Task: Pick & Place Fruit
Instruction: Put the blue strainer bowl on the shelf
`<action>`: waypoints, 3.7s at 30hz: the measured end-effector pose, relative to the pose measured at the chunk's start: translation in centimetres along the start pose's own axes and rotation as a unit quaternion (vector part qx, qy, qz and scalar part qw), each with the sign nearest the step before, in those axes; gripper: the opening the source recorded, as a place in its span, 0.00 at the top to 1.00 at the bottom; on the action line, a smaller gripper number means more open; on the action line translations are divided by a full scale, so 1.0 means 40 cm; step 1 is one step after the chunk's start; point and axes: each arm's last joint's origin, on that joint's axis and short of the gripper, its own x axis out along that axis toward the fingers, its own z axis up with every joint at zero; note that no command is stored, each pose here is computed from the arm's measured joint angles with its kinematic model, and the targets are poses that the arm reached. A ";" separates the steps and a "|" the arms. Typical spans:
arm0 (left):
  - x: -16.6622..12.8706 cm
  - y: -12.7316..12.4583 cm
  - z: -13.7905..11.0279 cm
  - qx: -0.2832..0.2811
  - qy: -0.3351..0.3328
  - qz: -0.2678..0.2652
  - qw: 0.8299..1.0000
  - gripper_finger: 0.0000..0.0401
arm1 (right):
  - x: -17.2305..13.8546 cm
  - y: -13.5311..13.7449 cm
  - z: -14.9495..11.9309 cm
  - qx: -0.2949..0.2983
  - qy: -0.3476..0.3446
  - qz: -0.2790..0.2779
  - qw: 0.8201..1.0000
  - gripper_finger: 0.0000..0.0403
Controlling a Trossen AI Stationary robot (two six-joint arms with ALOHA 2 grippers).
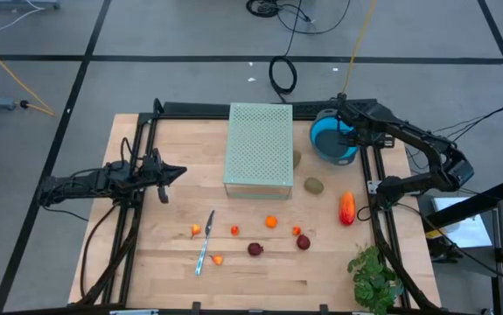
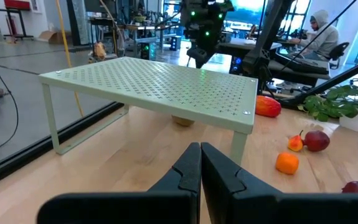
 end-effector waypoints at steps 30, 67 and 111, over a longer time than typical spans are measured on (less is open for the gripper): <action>0.000 0.000 0.003 -0.001 -0.005 0.000 1.000 0.98 | 0.133 0.046 -0.026 0.091 -0.075 0.167 0.979 0.86; -0.002 -0.003 0.034 -0.019 -0.068 -0.008 0.997 0.98 | -0.208 -0.104 -0.010 -0.012 -0.415 0.622 0.664 1.00; -0.004 -0.004 0.047 -0.040 -0.094 -0.012 0.995 0.98 | -0.251 0.117 0.059 -0.063 -0.135 0.739 0.657 1.00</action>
